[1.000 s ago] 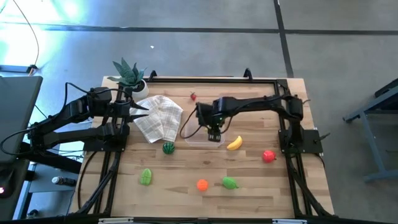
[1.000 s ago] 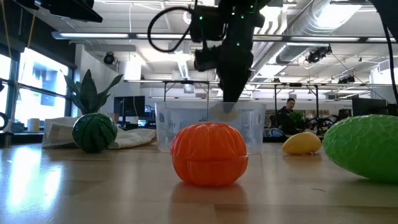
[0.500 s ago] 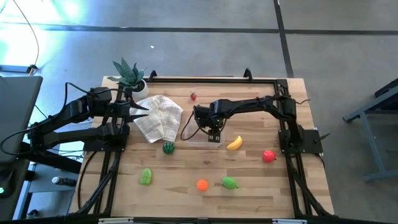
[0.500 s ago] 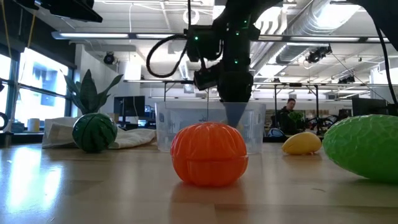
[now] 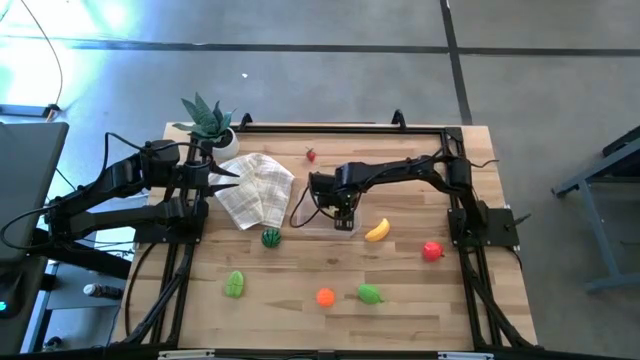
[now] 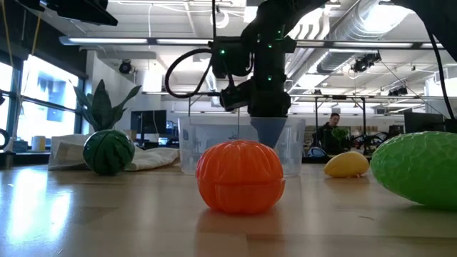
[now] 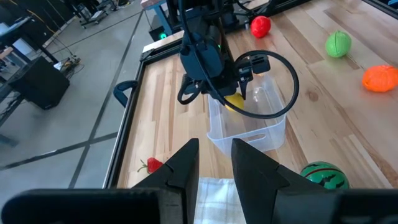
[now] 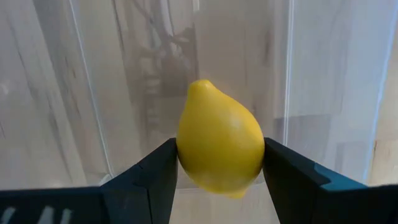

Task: Pick and placing Produce into tupperware
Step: Put the yellow lemon into the transparent container

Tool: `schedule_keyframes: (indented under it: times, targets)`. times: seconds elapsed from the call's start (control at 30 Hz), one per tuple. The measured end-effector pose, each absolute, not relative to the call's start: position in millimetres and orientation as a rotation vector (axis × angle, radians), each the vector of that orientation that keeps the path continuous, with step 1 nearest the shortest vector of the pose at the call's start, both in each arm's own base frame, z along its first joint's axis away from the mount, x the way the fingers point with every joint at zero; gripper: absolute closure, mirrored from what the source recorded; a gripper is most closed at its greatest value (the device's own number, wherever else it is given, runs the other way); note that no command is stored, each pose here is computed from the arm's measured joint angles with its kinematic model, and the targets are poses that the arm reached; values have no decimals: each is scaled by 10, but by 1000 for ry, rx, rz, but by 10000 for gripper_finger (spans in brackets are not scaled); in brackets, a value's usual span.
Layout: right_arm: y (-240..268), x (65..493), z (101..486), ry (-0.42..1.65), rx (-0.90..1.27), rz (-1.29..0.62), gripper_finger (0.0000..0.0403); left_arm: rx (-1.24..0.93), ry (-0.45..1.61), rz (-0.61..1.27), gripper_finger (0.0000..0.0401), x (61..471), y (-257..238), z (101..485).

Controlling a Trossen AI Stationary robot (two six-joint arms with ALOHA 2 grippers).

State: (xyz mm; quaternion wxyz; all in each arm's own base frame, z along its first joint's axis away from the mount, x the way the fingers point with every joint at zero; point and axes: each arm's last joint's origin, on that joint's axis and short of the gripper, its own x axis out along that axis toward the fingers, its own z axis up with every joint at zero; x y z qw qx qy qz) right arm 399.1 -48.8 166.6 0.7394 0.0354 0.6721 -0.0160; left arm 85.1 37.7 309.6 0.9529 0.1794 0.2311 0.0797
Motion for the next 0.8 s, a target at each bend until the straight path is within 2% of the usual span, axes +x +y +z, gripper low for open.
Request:
schedule_keyframes:
  times: [0.8]
  targets:
    - [-492, 3959, 1648, 1514, 115, -108, 190, 365, 469, 162, 316, 851, 377, 3097]
